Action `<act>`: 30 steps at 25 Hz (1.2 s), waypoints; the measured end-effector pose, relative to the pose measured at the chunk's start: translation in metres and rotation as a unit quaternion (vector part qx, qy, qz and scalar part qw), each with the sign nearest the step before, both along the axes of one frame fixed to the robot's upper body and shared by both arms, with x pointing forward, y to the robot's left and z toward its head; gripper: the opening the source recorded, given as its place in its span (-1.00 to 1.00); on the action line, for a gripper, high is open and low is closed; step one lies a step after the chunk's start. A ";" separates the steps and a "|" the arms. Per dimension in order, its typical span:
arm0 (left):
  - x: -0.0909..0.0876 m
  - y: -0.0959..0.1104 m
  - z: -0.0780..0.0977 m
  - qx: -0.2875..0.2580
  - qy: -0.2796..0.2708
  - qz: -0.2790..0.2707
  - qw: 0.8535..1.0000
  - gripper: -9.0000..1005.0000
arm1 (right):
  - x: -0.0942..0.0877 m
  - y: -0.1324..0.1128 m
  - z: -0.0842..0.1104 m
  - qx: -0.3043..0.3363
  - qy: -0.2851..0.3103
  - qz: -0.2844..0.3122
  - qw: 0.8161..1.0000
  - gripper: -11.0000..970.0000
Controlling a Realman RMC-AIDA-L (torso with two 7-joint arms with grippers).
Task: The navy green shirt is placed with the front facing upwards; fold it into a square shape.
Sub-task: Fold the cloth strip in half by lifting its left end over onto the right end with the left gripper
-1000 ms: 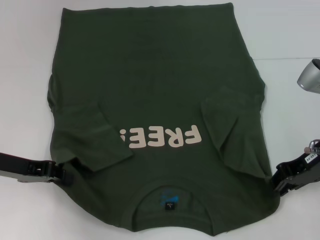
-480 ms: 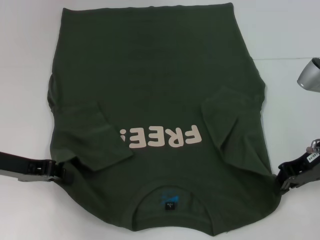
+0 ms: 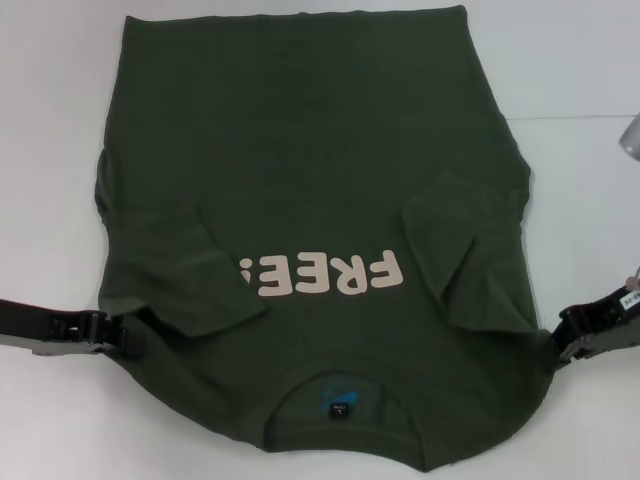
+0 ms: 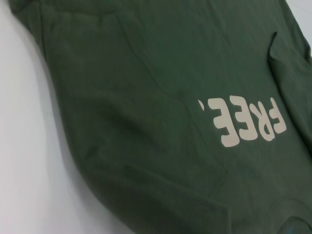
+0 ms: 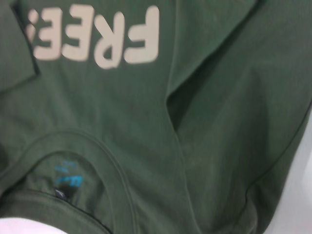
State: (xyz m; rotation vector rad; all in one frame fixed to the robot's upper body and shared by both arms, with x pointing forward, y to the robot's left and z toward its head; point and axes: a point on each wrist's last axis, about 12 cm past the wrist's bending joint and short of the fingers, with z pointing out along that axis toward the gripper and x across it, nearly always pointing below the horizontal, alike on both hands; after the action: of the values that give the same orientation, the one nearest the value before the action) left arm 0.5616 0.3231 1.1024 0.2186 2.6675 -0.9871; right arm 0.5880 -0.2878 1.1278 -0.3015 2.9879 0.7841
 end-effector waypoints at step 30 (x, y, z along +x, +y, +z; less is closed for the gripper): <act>-0.010 0.028 0.005 -0.093 -0.080 0.092 0.988 -0.85 | -0.033 -0.066 -0.012 0.220 -0.175 -0.154 0.947 -0.91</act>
State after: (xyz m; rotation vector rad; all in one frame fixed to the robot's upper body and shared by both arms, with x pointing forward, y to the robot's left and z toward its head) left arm 0.5520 0.3516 1.1072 0.0117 2.3840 -1.1006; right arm 0.5554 -0.3540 1.1160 0.0446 2.3662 1.1749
